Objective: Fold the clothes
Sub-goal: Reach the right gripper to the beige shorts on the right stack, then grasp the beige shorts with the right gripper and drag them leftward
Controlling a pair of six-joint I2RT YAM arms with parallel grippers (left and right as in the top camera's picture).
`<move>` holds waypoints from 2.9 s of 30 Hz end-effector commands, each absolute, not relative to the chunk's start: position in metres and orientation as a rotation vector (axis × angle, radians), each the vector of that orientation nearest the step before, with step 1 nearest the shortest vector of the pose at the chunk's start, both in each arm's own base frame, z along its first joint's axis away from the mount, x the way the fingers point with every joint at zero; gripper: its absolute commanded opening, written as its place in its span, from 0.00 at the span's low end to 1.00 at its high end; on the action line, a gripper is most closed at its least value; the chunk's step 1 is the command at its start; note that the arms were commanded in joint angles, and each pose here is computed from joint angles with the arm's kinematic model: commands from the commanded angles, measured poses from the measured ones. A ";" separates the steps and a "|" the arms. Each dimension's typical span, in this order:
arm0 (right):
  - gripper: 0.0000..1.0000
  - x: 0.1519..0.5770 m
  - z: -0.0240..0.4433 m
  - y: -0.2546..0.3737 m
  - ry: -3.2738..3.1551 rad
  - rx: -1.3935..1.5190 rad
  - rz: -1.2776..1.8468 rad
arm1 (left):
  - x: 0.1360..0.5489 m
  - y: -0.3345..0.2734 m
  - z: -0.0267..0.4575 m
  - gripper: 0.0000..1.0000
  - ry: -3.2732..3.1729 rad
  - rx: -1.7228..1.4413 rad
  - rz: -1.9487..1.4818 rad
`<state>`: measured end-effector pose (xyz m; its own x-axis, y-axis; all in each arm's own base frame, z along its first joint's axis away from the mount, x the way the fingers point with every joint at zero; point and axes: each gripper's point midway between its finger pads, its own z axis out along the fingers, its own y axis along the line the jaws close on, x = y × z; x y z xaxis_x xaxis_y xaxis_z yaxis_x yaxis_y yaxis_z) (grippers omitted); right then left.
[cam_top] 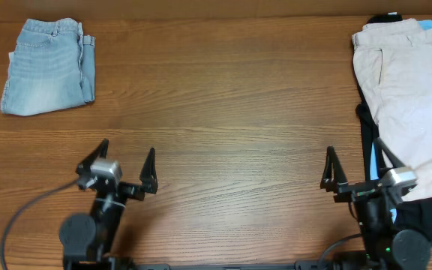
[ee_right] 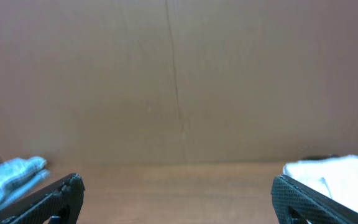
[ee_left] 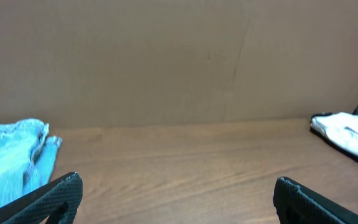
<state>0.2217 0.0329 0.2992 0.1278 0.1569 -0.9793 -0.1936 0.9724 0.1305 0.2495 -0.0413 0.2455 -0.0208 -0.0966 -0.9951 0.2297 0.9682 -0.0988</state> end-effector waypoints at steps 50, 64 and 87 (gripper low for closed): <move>0.84 0.414 0.069 -0.292 2.609 0.869 0.183 | 0.488 -0.133 0.166 1.00 2.427 0.208 -0.651; 0.20 0.441 0.036 -0.271 2.545 0.814 0.463 | 0.489 -0.135 0.160 0.92 2.456 0.132 -0.595; 0.12 0.413 0.212 -0.106 2.688 0.498 0.371 | 0.463 -0.122 0.207 1.00 2.426 0.231 -0.527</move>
<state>0.4149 -0.1353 0.2136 -0.8238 0.4433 -0.3532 0.3228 0.8792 0.3506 0.4631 -0.1280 0.1756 -0.8301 0.0121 -0.5576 0.2486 0.9029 -0.3505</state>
